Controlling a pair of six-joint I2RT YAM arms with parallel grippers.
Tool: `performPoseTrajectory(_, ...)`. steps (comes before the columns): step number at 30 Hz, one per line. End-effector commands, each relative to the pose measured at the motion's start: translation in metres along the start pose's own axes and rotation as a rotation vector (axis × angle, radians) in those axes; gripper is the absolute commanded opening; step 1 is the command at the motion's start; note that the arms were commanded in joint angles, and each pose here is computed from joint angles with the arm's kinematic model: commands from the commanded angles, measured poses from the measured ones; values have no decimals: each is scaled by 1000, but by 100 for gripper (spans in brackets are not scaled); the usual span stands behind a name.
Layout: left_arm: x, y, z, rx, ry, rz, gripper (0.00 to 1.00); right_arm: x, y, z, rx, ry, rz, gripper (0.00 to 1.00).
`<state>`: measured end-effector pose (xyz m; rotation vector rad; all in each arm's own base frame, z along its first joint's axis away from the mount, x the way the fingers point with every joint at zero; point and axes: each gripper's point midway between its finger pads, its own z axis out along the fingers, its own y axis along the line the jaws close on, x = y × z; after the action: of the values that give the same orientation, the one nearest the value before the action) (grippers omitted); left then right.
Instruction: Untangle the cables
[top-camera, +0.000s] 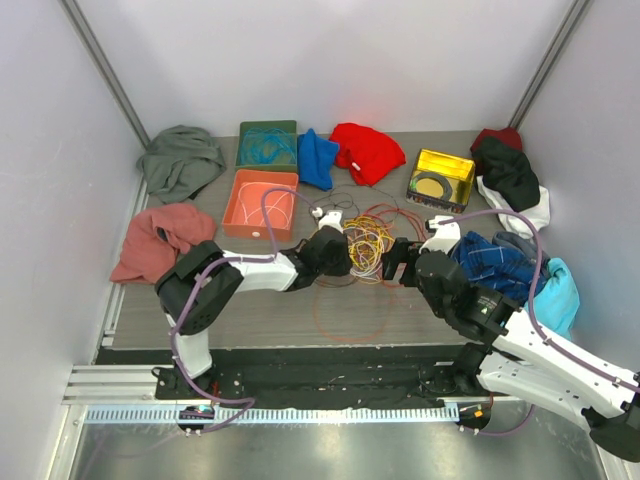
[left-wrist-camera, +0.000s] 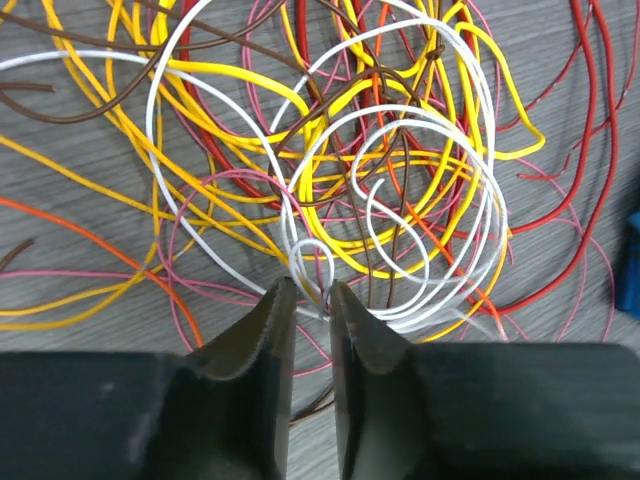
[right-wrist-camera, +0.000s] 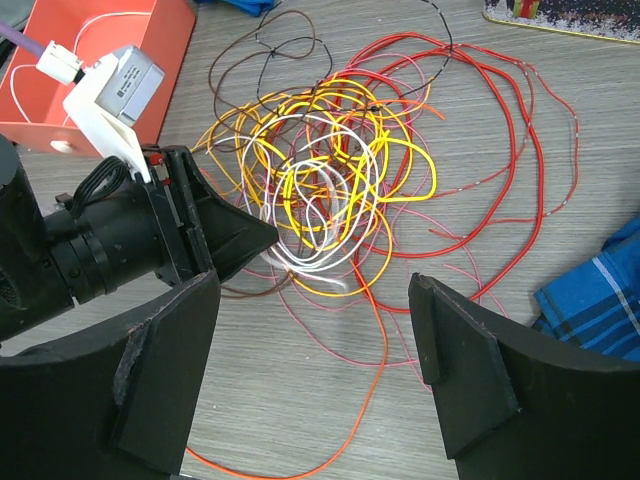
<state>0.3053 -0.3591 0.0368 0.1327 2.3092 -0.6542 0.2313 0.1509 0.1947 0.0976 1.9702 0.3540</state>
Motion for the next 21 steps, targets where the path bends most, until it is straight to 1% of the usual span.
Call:
performPoseTrajectory(1, -29, -13, -12, 39, -76, 11, 14, -6, -4, 1, 27, -31, 11, 85)
performPoseTrajectory(2, -28, -12, -18, 33, -65, 25, 8, -6, -4, 2, 27, -31, 9, 84)
performPoseTrajectory(3, -43, -22, -33, 61, -99, 32, 0, -6, -3, 1, 26, -32, 11, 85)
performPoseTrajectory(5, -49, -19, -50, 49, -108, 41, 0, -6, -3, 2, 29, -31, 10, 85)
performPoseTrajectory(6, -68, -28, -70, 76, -153, 47, 0, -6, -3, 2, 28, -30, 10, 85)
performPoseTrajectory(8, -81, -37, -91, 99, -172, 70, 0, -5, -2, 3, 26, -27, 7, 85)
performPoseTrajectory(9, -97, -44, -112, 114, -197, 78, 0, -4, -1, 5, 26, -26, 6, 85)
performPoseTrajectory(12, -118, -52, -147, 122, -214, 127, 0, -4, 2, 7, 16, -30, 19, 86)
performPoseTrajectory(13, -130, -57, -164, 138, -247, 154, 0, -3, 4, 9, 13, -26, 18, 86)
performPoseTrajectory(14, -135, -59, -172, 138, -251, 173, 0, -3, 6, 9, 3, -25, 26, 86)
performPoseTrajectory(15, -153, -65, -187, 141, -291, 178, 0, -5, 10, 9, -9, -35, 41, 86)
performPoseTrajectory(16, -155, -61, -196, 117, -284, 213, 0, -7, 12, 9, -21, -42, 51, 86)
performPoseTrajectory(18, -176, -69, -216, 120, -331, 233, 0, -15, 22, 7, -75, -65, 78, 86)
performPoseTrajectory(20, -184, -68, -227, 104, -343, 265, 0, -23, 33, -1, -153, -89, 99, 86)
performPoseTrajectory(21, -194, -71, -236, 103, -371, 267, 0, -31, 40, -4, -193, -116, 107, 86)
